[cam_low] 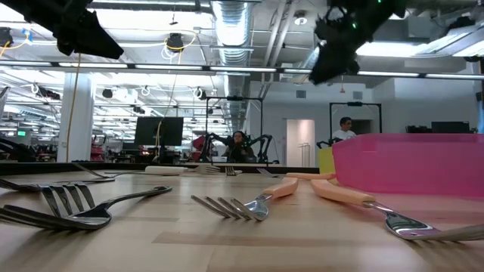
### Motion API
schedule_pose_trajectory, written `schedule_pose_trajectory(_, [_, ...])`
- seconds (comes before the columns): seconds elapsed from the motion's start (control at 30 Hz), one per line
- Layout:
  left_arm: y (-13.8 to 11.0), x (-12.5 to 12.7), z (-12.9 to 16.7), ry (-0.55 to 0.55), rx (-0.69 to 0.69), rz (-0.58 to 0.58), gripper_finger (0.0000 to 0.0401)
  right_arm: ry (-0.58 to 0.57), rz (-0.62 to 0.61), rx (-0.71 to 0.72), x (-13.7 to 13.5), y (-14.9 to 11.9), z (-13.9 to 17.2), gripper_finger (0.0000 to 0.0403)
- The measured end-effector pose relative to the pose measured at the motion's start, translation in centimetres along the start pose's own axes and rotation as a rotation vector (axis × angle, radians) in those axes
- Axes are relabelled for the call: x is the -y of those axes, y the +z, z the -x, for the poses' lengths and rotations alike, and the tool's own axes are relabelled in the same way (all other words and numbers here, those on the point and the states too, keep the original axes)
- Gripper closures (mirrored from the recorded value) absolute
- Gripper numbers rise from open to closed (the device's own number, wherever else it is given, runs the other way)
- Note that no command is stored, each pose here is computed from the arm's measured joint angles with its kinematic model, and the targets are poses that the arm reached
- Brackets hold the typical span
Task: Sort silverware by color (type)
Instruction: Put the black fork into the red bin
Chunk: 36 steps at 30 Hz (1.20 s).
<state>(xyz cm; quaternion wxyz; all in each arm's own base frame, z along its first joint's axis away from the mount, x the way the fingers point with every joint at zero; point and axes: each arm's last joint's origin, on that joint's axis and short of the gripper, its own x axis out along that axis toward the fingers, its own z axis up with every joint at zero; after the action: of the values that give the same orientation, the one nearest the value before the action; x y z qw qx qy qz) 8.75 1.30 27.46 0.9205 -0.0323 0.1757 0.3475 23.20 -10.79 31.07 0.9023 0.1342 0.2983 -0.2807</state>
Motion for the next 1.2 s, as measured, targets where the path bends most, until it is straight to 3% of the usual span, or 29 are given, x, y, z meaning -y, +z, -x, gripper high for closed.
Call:
schedule_pose_trajectory(0.3, [0.0,0.0,0.0,-0.010,-0.002,0.032,0.0250,0.035,0.093,-0.086,-5.4,-2.0,-3.8,0.0237])
schedule_pose_trajectory(0.57, [0.0,0.0,0.0,-0.011,-0.003,0.063,0.0250,0.009,0.127,-0.192,-6.2,-3.7,-7.6,0.0227])
schedule_pose_trajectory(0.67, [0.0,0.0,0.0,-0.011,-0.003,0.063,0.0250,0.039,0.137,-0.160,-7.1,-3.0,-9.0,0.0218])
schedule_pose_trajectory(0.83, [0.0,0.0,0.0,-0.012,-0.003,0.072,0.0250,0.146,0.306,-0.142,-10.8,-1.2,-11.6,0.0217])
schedule_pose_trajectory(0.93, [0.0,0.1,0.0,-0.041,-0.013,0.080,0.0250,0.324,0.498,-0.180,-14.1,-1.0,-12.8,0.0218])
schedule_pose_trajectory(1.03, [-0.1,0.2,0.0,-0.074,-0.025,0.079,0.0250,0.548,0.728,-0.227,-17.8,-1.8,-12.9,0.0218])
schedule_pose_trajectory(1.2, [-0.1,0.2,0.0,-0.085,-0.032,0.075,0.0250,0.685,0.952,-0.263,-23.5,-3.8,-12.3,0.0218])
